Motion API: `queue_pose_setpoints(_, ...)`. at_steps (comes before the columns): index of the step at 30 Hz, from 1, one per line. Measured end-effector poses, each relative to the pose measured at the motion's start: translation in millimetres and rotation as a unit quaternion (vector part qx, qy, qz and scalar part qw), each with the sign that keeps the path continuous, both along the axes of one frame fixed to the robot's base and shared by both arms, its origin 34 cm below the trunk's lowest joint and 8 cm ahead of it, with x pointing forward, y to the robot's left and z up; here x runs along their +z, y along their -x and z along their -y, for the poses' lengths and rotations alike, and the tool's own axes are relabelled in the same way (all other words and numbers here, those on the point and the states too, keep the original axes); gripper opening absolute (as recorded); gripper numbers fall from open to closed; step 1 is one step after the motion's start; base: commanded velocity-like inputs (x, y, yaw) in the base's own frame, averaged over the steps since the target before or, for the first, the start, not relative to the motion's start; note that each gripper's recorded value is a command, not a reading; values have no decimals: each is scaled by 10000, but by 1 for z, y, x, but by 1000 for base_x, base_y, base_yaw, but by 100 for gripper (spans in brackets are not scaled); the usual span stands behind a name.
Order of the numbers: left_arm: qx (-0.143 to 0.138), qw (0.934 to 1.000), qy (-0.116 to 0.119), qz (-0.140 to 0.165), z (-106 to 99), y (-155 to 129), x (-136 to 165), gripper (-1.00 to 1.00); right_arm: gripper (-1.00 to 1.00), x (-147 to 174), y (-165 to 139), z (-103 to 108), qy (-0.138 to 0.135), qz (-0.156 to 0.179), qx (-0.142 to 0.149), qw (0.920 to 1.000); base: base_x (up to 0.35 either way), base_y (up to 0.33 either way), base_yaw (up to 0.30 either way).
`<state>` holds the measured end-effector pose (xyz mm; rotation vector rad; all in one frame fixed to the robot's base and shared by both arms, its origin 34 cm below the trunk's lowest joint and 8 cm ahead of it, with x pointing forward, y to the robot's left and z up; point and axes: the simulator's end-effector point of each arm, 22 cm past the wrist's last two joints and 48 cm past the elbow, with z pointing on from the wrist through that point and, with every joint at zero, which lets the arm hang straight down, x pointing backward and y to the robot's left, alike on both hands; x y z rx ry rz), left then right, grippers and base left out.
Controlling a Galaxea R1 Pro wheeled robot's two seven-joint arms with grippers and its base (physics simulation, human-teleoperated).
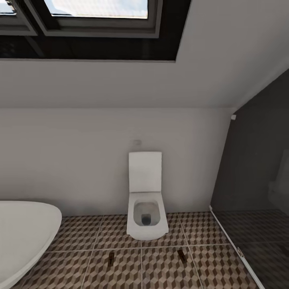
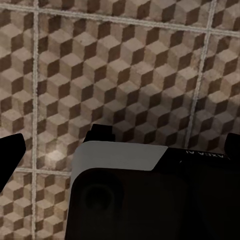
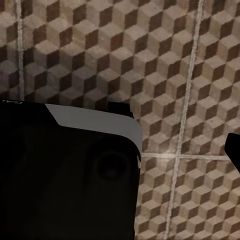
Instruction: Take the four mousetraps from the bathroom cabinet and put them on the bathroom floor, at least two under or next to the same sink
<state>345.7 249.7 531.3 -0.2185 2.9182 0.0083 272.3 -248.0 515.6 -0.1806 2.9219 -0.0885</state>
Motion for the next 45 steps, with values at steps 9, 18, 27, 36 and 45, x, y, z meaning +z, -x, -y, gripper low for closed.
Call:
queue_pose_setpoints(9,-48,9999,-4,-128,1,21,-5,100,100,0,0,-5,-31,5,-2,10000,0,0,0)
queue_pose_setpoints(18,-30,9999,2,-100,1,22,-6,100,100,0,0,0,2,7,-63,10000,0,0,0)
queue_pose_setpoints(27,-17,9999,-34,167,-1,10,-3,100,100,0,-2,3,32,20,-19,10000,0,0,0)
queue_pose_setpoints(36,-65,9997,-94,214,-8,7,-2,100,100,1,-5,3,29,62,-9,10000,0,0,0)
queue_pose_setpoints(45,-72,9995,-158,250,-17,5,-1,100,100,1,-6,3,29,62,-14,10000,0,0,0)
